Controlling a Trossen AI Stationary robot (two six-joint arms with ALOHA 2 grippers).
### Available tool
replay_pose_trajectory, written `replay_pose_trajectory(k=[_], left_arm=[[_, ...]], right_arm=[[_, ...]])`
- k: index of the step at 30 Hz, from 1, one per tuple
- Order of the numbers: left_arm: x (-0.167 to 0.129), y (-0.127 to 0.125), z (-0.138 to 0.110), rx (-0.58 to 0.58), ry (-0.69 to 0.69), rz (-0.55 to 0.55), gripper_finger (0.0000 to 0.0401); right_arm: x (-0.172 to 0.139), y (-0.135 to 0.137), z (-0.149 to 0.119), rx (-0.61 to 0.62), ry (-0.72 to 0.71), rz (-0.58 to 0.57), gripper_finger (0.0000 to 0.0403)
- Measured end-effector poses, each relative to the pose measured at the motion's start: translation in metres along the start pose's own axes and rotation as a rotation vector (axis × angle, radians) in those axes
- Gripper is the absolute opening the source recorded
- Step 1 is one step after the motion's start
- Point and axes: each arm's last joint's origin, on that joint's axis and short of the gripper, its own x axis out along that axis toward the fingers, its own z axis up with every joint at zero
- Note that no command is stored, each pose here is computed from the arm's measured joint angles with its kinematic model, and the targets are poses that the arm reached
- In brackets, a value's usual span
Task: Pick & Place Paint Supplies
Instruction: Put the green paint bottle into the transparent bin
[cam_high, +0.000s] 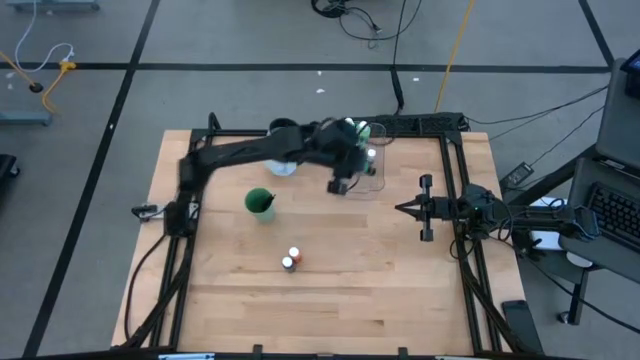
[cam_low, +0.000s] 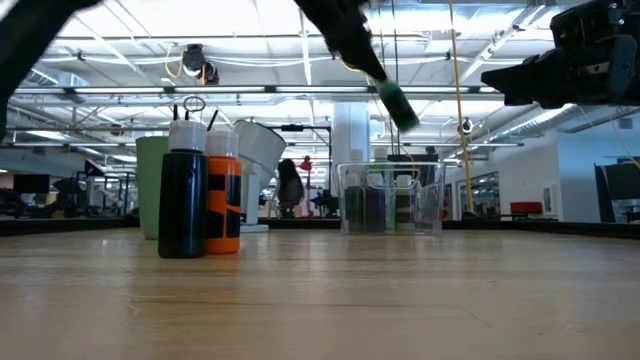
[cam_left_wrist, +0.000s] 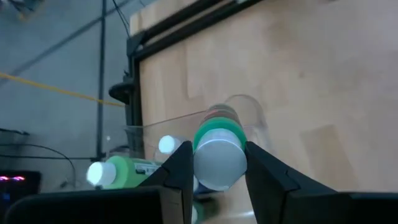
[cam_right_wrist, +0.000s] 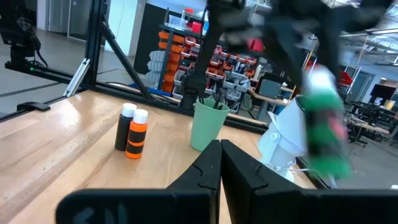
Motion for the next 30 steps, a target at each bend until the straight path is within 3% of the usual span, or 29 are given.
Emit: replay_pose_trajectory(k=[5,9,20,30], left_arm=[[0.048,0.033,-0.013,-0.024,0.059,-0.042,0.0101],[0.069,0.042,-0.026,-0.022,0.112,-0.031,0.0101],[0.072,0.046,-0.031,-0.027,0.084,-0.072,0.0101],[0.067,0.034,-0.051,-0.074,0.311,-0.177,0.0101]], right_arm=[[0.0,0.0,0.0,-0.028,0.0,-0.002,0.0004],[0.0,0.0,0.0,-0.083,0.001,-0.005,0.0004],[0.0,0.0,0.0,-0.136,0.001,-0.005,0.0004],[0.0,0.0,0.0,-0.103,0.001,-0.001,0.0004]])
